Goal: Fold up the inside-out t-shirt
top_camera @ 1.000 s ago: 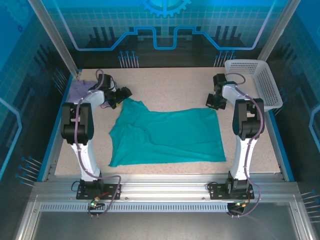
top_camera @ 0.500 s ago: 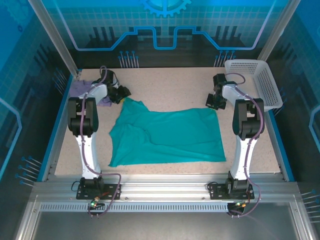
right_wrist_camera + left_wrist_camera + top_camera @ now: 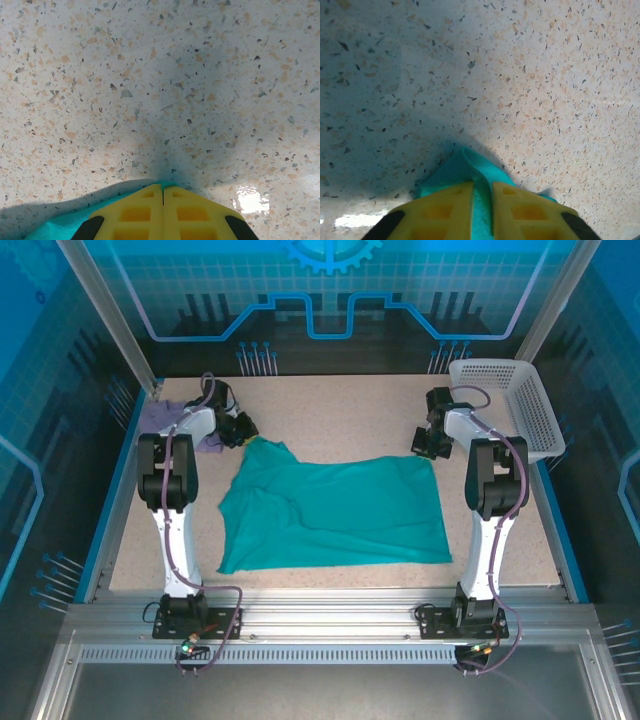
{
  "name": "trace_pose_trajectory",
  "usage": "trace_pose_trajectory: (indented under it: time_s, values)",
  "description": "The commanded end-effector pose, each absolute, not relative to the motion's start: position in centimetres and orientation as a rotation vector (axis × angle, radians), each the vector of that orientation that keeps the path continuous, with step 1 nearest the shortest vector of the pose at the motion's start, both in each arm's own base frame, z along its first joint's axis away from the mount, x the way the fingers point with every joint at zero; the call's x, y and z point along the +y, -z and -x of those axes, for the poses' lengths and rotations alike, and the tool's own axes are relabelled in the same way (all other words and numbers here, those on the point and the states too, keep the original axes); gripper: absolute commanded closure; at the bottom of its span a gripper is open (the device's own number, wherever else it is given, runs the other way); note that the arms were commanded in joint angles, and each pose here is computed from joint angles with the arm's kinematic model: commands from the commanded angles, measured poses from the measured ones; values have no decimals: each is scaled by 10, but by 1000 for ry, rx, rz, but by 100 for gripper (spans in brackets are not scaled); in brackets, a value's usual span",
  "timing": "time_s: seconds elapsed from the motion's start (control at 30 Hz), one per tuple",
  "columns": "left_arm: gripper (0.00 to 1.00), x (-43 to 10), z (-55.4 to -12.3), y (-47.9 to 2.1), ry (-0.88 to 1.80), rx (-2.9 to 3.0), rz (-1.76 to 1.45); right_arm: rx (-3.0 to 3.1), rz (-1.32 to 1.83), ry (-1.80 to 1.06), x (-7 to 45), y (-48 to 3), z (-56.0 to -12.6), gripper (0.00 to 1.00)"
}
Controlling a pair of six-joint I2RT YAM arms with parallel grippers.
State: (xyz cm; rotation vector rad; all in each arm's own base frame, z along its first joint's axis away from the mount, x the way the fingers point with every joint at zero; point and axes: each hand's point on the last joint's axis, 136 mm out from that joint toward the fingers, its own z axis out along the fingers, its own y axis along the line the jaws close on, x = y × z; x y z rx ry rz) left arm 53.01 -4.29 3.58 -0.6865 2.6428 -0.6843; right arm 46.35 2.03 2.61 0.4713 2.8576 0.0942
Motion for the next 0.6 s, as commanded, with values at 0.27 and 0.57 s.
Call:
trace_pose_trajectory:
  time_s: [0.27,0.57]
  values:
    - [100,-49,-532,-63,708,2606,633,2816,-444,-112,17,-44,-470,100]
    - [100,-58,-510,-118,758,2488,595,2706,-348,-133,17,-78,-474,100]
